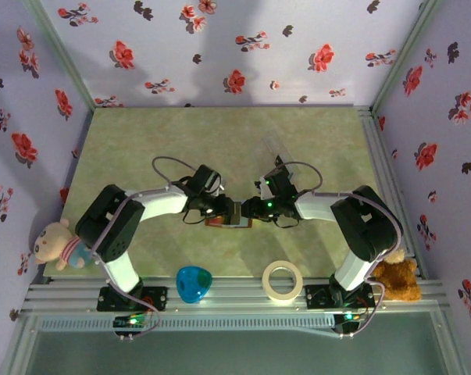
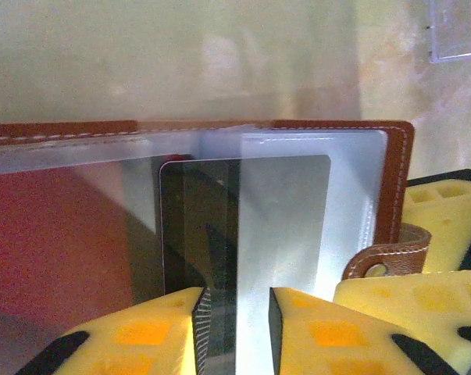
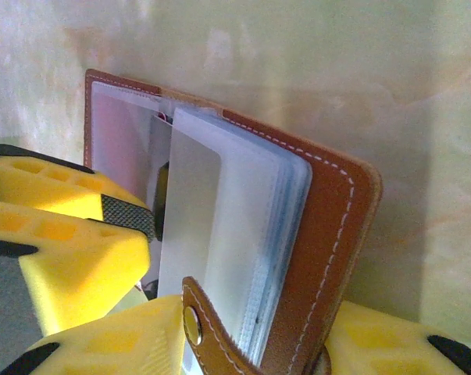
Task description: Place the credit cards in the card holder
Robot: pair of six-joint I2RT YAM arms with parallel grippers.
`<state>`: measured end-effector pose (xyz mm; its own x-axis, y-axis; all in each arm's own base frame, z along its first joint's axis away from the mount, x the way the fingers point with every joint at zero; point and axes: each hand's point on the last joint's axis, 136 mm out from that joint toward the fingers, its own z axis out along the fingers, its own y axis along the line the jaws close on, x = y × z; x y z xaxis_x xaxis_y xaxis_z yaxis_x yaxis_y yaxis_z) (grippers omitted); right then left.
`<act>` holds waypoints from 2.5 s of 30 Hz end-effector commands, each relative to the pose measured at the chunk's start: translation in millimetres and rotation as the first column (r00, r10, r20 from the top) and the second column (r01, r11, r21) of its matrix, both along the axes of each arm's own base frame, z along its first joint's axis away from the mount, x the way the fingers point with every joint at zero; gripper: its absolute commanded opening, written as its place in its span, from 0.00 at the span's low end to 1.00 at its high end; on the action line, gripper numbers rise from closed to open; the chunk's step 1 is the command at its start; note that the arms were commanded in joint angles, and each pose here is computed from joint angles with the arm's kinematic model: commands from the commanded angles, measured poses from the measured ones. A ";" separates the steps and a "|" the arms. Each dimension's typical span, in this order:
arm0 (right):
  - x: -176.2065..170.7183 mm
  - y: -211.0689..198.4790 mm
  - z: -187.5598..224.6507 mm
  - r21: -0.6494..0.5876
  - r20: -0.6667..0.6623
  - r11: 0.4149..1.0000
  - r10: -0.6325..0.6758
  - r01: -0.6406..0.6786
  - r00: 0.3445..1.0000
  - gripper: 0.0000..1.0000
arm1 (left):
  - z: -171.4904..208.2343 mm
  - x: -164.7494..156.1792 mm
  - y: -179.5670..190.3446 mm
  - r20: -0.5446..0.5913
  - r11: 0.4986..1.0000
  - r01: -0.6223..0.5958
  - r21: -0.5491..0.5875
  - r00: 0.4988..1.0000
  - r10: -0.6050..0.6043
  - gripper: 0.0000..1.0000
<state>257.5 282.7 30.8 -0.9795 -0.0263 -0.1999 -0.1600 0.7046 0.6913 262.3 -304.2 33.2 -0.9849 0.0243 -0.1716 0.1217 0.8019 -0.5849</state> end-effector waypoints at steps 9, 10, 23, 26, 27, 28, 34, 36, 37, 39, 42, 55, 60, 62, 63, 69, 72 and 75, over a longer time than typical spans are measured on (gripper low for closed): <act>-3.6 -5.0 -9.7 -0.019 -0.004 1.000 0.001 -0.001 1.000 0.42 | 17.0 -6.8 -19.4 0.038 0.996 0.076 -0.040 0.997 -0.074 0.29; -4.0 -5.0 -10.0 -0.020 -0.007 1.000 0.002 -0.002 1.000 0.42 | 19.2 -7.3 -15.3 0.040 0.997 0.069 -0.026 0.997 -0.068 0.29; -0.1 -10.3 -5.4 -0.049 0.018 0.999 -0.007 0.008 1.000 0.48 | 5.2 0.2 34.0 0.051 0.989 -0.076 0.129 0.996 0.070 0.29; -2.6 -15.1 2.1 -0.122 0.056 0.992 0.023 -0.016 0.998 0.59 | -5.8 5.3 58.6 0.044 0.972 -0.152 0.181 0.988 0.146 0.29; -2.7 -16.8 6.8 -0.154 0.077 0.988 0.032 -0.019 0.996 0.62 | -6.0 5.8 64.2 0.046 0.969 -0.169 0.182 0.986 0.163 0.30; -2.9 -20.0 9.6 -0.186 0.094 0.982 0.035 -0.017 0.995 0.65 | -6.0 5.8 68.3 0.049 0.967 -0.180 0.182 0.984 0.174 0.32; 1.1 -36.3 17.4 -0.320 0.108 0.947 0.032 0.004 0.994 0.68 | 0.5 -0.5 77.2 0.046 0.972 -0.139 0.191 0.990 0.133 0.43; 1.4 -35.1 25.6 -0.348 0.133 0.938 0.052 -0.003 0.990 0.68 | -0.3 -3.4 76.5 0.034 0.976 -0.121 0.183 0.993 0.117 0.43; 0.8 -33.7 29.0 -0.363 0.146 0.932 0.068 -0.011 0.987 0.69 | -1.0 -4.2 74.8 0.031 0.979 -0.113 0.168 0.994 0.109 0.44; 1.5 -30.3 36.1 -0.403 0.176 0.915 0.098 -0.019 0.979 0.69 | -6.3 -5.6 75.3 0.007 0.982 -0.115 0.150 0.993 0.116 0.44; 0.0 -22.1 40.6 -0.444 0.202 0.895 0.142 -0.039 0.969 0.70 | -9.9 -8.4 79.3 -0.022 0.981 -0.134 0.138 0.990 0.139 0.45; 0.8 17.3 40.7 -0.455 0.266 0.887 0.222 -0.080 0.938 0.55 | -4.1 -11.4 99.6 0.019 0.969 -0.195 0.154 0.981 0.195 0.56; 2.2 31.0 30.3 -0.433 0.252 0.894 0.237 -0.110 0.938 0.47 | 19.9 -9.3 101.4 0.102 0.972 -0.218 0.089 0.973 0.208 0.52; 4.0 31.5 23.5 -0.451 0.241 0.885 0.243 -0.113 0.940 0.46 | 30.4 -9.6 106.5 0.148 0.969 -0.241 0.058 0.962 0.230 0.52; 4.7 31.1 19.2 -0.459 0.234 0.881 0.243 -0.113 0.941 0.44 | 33.0 -11.5 110.6 0.159 0.966 -0.253 0.050 0.957 0.242 0.52; 5.3 25.2 -0.8 -0.497 0.207 0.861 0.236 -0.106 0.949 0.39 | 20.2 -17.3 121.4 0.127 0.966 -0.251 0.061 0.962 0.242 0.56; 2.7 24.9 -7.8 -0.498 0.186 0.860 0.237 -0.117 0.953 0.38 | 11.1 -16.6 109.4 0.086 0.976 -0.215 0.029 0.974 0.211 0.57; 0.2 25.5 -12.1 -0.486 0.175 0.865 0.237 -0.125 0.955 0.37 | 6.8 -13.5 95.1 0.065 0.981 -0.190 -0.039 0.979 0.193 0.57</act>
